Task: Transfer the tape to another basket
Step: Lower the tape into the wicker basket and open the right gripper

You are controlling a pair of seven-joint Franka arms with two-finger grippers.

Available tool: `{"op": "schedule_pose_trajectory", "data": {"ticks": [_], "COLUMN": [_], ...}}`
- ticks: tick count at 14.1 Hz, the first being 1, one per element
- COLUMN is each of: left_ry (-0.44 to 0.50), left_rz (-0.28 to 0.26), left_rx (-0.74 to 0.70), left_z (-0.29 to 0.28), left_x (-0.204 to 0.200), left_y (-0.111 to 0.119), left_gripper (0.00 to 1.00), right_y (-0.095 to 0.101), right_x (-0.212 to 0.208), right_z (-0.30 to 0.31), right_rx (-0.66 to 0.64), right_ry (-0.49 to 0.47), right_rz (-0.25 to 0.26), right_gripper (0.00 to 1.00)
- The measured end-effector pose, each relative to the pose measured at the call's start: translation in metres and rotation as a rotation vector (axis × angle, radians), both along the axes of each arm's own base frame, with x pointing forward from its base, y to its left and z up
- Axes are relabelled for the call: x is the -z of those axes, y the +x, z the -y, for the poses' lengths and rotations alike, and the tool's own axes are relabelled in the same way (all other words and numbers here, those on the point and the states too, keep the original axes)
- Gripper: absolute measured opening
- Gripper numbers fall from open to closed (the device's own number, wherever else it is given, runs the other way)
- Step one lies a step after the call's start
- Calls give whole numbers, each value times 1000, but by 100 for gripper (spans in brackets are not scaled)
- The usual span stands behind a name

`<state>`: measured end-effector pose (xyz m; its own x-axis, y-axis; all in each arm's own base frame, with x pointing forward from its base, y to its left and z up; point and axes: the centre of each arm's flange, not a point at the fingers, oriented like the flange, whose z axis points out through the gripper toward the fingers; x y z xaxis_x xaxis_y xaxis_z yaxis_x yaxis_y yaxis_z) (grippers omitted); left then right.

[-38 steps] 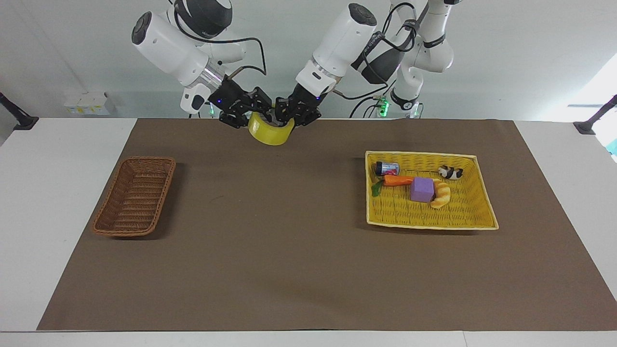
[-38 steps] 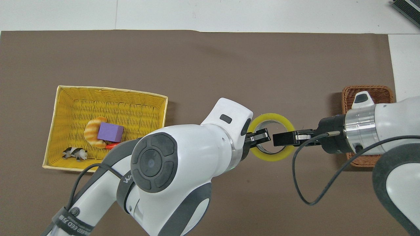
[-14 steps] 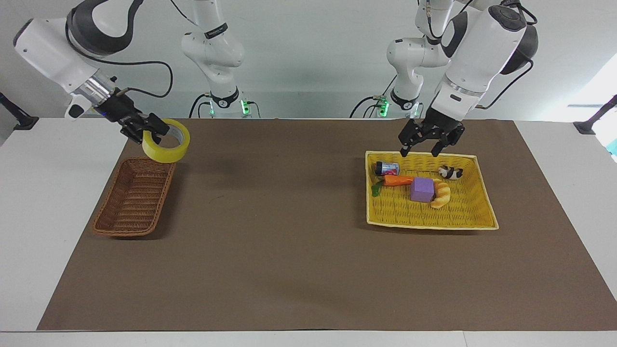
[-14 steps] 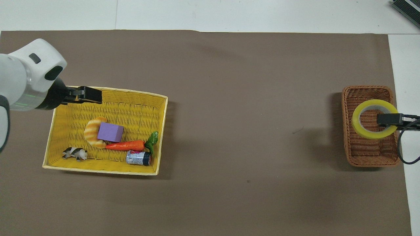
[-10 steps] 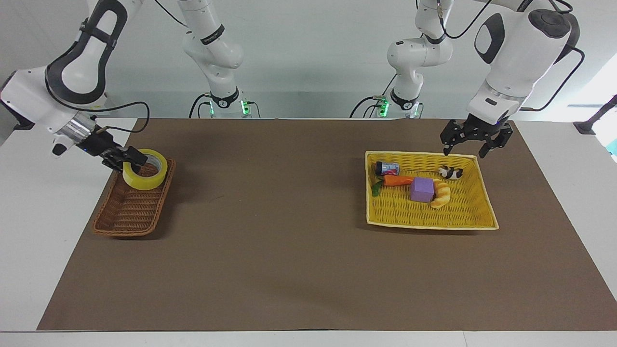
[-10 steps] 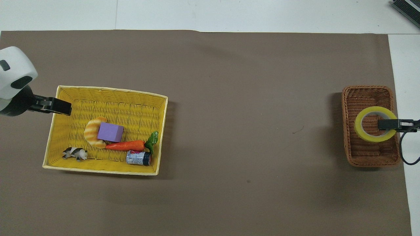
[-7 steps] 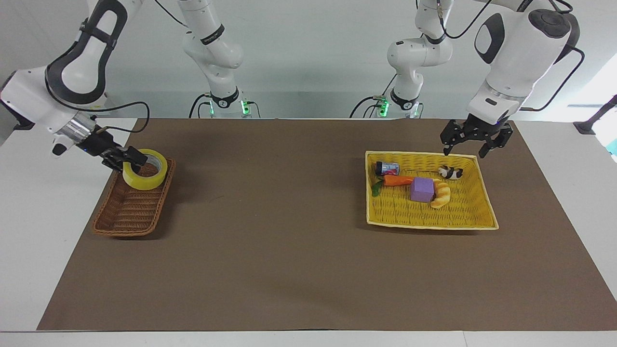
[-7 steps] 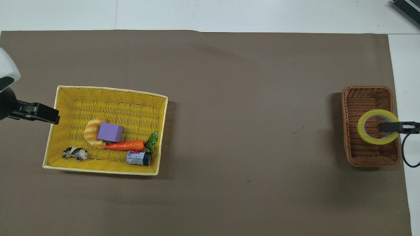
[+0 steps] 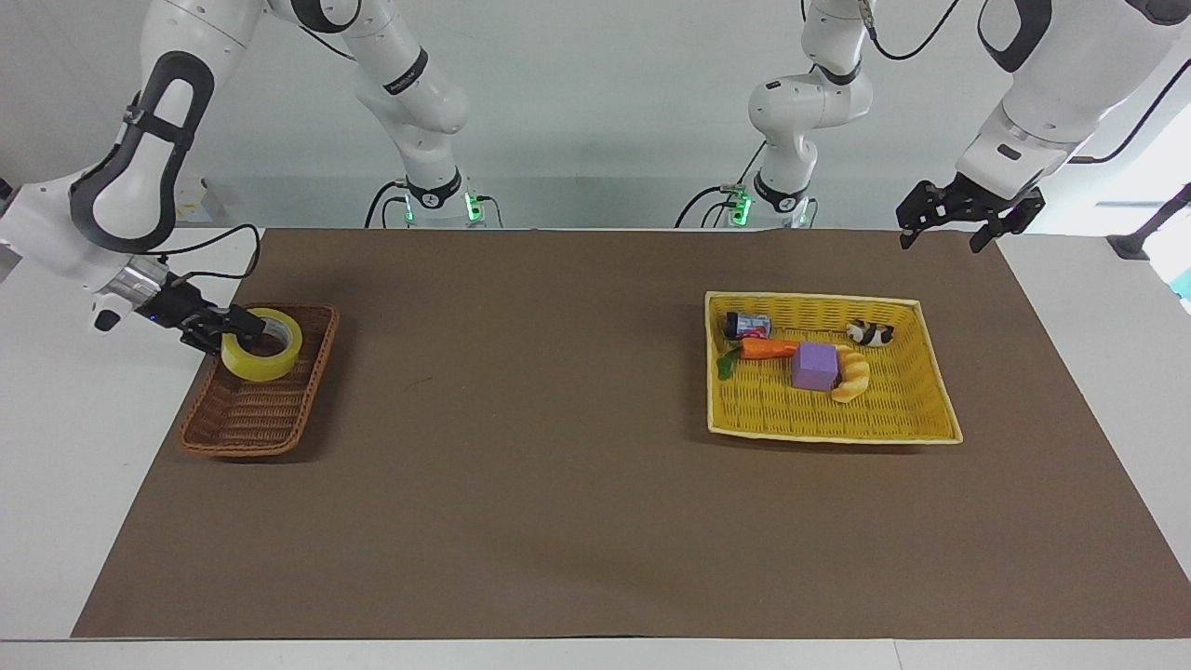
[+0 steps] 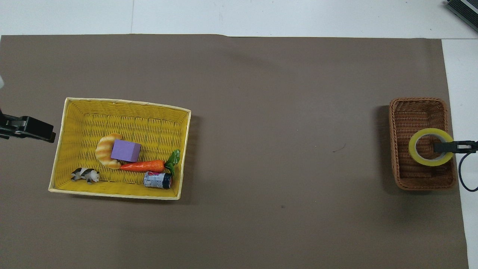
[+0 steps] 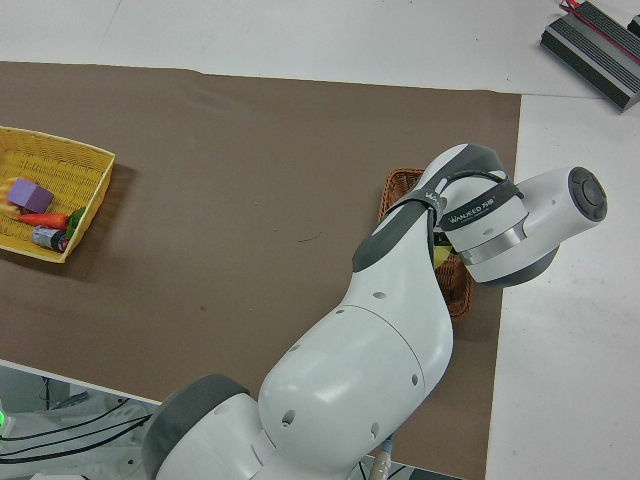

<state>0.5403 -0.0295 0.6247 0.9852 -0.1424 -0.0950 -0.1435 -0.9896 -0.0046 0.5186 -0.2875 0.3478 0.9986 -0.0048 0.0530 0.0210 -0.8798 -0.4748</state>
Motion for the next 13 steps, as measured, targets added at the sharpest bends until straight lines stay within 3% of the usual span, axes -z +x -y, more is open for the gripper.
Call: {"op": "schedule_pose_trajectory", "data": {"ticks": [3,6,8,13], "left_ry": [0,0,0,0], "left_rz": [0,0,0,0], "left_rx": [2,2,2,2], "left_z": [1,1,1,1], "left_x": [0,0,0,0], "left_y": [0,0,0,0], "left_gripper": [100,100,100,100], "right_y": [4,5,5,10], "right_x": [4,18,21,13], "right_z": [-2,-2,-2,0], "right_rx": [-1,1,1,8], "right_ry": [-12,-4,-3,-1], "right_rz": [7,-12,-15,6], "right_gripper": [5,14,31,85]}}
